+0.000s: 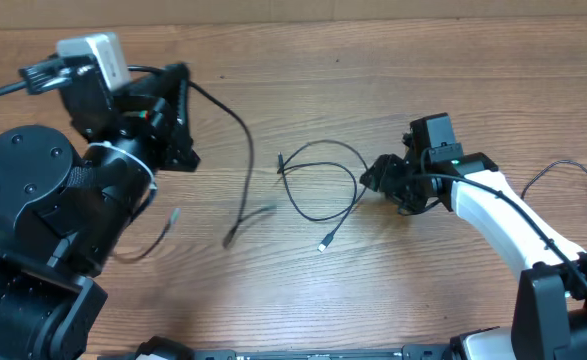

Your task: Untangle cables

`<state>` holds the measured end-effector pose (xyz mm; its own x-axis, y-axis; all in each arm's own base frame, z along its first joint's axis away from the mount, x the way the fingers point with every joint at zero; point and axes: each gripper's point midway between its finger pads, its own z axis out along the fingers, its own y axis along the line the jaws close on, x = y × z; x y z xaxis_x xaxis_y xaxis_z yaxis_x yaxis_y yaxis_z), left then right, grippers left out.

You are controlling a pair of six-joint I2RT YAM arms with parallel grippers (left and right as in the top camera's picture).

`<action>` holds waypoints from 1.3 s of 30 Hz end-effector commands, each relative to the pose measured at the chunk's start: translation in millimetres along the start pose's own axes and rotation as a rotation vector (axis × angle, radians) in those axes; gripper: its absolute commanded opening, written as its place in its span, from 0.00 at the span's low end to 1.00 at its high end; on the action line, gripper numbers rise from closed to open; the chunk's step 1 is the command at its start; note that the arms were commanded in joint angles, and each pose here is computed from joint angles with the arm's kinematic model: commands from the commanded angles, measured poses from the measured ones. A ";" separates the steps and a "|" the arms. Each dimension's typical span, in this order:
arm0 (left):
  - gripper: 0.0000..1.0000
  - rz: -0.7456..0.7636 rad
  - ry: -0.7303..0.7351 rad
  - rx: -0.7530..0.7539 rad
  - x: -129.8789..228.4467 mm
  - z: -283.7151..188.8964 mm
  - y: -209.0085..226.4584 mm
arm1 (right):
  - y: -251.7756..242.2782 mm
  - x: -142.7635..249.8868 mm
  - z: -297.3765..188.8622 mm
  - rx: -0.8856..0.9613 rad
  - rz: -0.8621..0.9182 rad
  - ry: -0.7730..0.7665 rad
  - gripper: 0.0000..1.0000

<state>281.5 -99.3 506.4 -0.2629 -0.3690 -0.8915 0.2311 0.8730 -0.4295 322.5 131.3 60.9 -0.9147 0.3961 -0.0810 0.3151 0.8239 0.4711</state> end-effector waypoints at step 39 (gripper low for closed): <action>0.05 -0.165 0.569 -0.470 143.9 11.9 86.7 | 28.2 -7.5 -12.2 -0.049 -0.509 -0.019 0.87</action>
<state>272.7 -67.5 351.4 -0.6910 -0.3876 -0.6102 -0.2485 0.9200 -0.3031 331.3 143.1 80.8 -0.9639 0.0828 -0.2532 -0.0425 0.8904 0.4532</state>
